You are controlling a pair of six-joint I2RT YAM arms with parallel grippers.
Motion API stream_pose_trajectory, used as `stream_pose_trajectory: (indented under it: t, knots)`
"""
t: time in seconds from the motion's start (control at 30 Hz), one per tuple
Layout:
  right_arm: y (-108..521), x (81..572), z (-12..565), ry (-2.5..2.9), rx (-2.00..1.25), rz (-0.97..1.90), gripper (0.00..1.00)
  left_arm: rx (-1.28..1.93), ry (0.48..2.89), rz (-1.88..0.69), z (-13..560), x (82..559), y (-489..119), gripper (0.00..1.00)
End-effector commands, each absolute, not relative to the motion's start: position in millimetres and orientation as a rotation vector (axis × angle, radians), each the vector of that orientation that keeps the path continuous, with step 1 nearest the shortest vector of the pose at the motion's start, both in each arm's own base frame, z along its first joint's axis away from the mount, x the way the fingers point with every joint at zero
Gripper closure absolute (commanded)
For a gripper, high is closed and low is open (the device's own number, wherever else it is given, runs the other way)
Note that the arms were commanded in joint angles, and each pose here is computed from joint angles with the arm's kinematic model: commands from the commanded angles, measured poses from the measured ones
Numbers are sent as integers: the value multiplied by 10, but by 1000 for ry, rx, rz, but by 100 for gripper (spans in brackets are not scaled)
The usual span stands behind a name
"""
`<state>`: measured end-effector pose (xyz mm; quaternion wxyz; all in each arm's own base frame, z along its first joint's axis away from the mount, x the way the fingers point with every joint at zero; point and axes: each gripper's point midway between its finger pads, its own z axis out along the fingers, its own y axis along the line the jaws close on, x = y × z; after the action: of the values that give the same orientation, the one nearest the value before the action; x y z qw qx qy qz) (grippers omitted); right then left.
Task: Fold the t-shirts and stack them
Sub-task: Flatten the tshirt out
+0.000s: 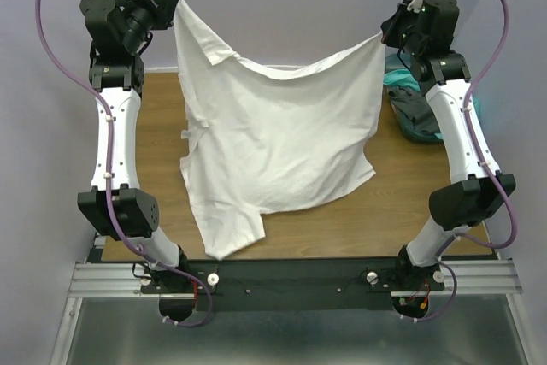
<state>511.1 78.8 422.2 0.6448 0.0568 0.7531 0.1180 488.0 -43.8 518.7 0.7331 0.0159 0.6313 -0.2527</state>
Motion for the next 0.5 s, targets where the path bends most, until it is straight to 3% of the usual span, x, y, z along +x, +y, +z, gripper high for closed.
stream_pose_trajectory:
  t: [0.0, 0.23, 0.47]
  knots:
    - [742, 5022, 4600, 1610, 141, 272, 99, 136, 1294, -544, 5630, 4581, -556, 100]
    - [727, 4803, 4733, 1583, 101, 265, 100, 149, 1299, -487, 5725, 4390, -523, 100]
    - [652, 4181, 5188, 1476, 27, 242, 100, 237, 1205, -368, 6125, 3687, -528, 100]
